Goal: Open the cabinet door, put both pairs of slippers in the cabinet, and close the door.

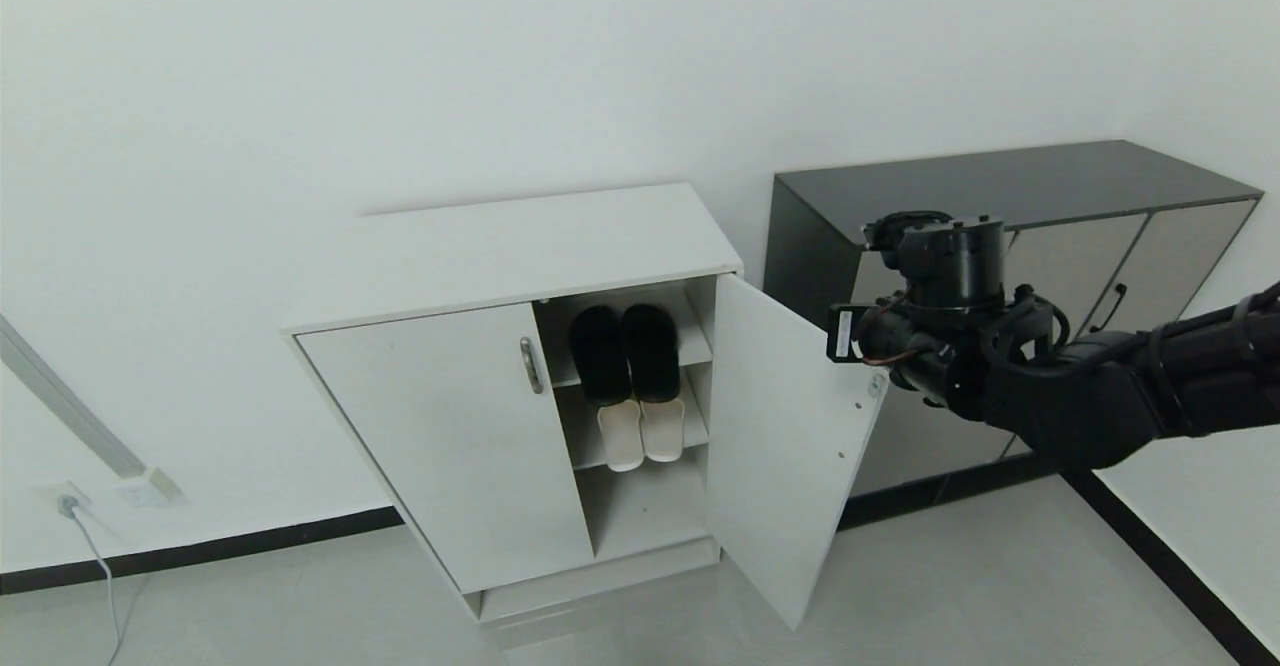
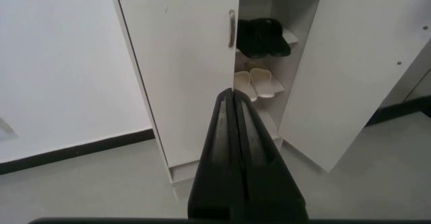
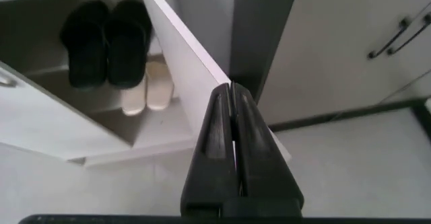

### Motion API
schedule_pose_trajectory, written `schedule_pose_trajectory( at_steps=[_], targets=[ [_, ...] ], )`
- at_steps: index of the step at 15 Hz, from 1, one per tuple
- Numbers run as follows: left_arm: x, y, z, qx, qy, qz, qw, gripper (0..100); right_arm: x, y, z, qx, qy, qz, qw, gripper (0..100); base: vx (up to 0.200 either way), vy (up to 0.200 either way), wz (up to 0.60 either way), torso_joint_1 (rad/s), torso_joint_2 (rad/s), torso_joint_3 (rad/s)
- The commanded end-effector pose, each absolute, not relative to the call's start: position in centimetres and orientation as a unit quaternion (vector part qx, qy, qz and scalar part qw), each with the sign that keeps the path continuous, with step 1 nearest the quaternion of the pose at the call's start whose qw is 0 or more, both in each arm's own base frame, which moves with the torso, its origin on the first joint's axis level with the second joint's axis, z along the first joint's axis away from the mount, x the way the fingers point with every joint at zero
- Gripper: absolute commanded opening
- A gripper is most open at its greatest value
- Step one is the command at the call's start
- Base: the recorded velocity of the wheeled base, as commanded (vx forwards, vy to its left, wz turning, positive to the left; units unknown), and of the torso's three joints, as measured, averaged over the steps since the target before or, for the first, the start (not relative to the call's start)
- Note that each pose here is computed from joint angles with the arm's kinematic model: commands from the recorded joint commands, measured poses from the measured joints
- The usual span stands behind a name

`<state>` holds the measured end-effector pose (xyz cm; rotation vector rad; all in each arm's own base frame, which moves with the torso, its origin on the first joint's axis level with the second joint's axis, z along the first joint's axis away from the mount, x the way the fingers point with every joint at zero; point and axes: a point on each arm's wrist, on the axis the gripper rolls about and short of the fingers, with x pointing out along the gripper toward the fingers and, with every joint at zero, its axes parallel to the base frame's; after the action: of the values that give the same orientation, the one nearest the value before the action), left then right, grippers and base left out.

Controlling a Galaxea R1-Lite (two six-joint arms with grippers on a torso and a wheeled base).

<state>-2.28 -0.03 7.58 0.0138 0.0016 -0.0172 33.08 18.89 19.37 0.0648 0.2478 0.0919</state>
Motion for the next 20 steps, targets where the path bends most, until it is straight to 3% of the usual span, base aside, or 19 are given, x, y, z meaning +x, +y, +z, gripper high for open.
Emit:
schedule_pose_trajectory(
  at_steps=[1,14,17,20],
  targets=[
    [-2.3,0.0,7.6,0.007,0.001,-0.008,1.000,0,35.6,18.5,19.0,0.052,0.148,0.046,0.987,0,0.000,0.000,0.00,0.000,0.00,0.000],
    [-2.3,0.0,7.6,0.006,0.001,-0.008,1.000,0,38.7,18.4,15.9,0.046,0.179,0.030,0.982,0,0.000,0.000,0.00,0.000,0.00,0.000],
    [-2.3,0.0,7.6,0.006,0.001,-0.008,1.000,0,36.9,19.3,15.8,0.038,0.189,0.047,0.980,0,0.000,0.000,0.00,0.000,0.00,0.000],
    [-2.3,0.0,7.6,0.006,0.001,-0.008,1.000,0,33.1,20.9,17.6,0.036,0.182,0.089,0.979,0,0.000,0.000,0.00,0.000,0.00,0.000]
  ],
)
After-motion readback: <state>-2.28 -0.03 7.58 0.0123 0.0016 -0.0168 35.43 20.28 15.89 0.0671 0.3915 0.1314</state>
